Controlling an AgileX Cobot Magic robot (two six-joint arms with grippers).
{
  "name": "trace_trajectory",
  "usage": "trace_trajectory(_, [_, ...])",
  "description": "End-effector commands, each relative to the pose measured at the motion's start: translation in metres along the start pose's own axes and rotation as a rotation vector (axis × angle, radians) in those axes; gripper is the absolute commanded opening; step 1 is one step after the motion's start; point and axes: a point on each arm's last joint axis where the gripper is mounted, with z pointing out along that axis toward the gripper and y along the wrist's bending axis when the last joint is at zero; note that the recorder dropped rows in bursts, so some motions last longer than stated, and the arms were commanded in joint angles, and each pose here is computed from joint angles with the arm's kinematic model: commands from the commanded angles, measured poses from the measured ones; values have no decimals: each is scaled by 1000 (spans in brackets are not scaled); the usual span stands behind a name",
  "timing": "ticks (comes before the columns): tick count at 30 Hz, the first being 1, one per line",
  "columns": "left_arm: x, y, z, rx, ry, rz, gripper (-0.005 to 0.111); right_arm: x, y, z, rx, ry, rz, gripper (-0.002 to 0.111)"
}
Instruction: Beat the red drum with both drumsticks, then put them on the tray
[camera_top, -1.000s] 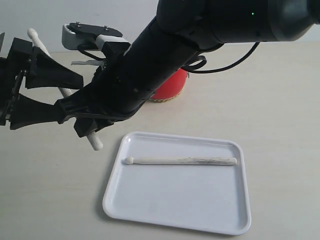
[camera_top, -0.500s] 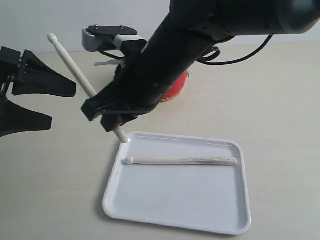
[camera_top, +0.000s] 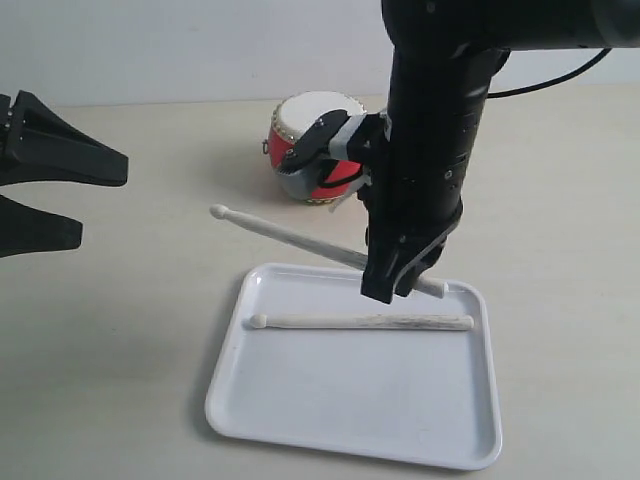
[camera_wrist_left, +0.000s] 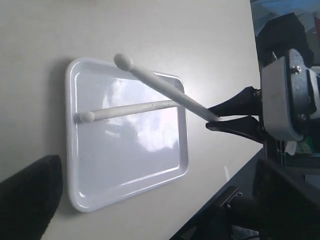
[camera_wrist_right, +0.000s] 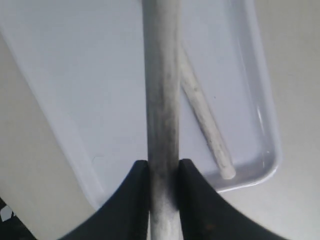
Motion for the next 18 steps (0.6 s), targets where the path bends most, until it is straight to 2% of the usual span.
trace_trajectory(1, [2,-1,-1,8,-1,13,98,15,14,-18,-46,-57,-66,0])
trace_trajectory(6, [2,-1,-1,8,-1,18,98,44,29,-20,-58,-50,-127,0])
trace_trajectory(11, [2,-1,-1,8,-1,32,98,72,43,-1,-111,12,-150,0])
trace_trajectory(18, [2,-2,-1,11,-1,42,98,82,53,31,-112,-132,-185,0])
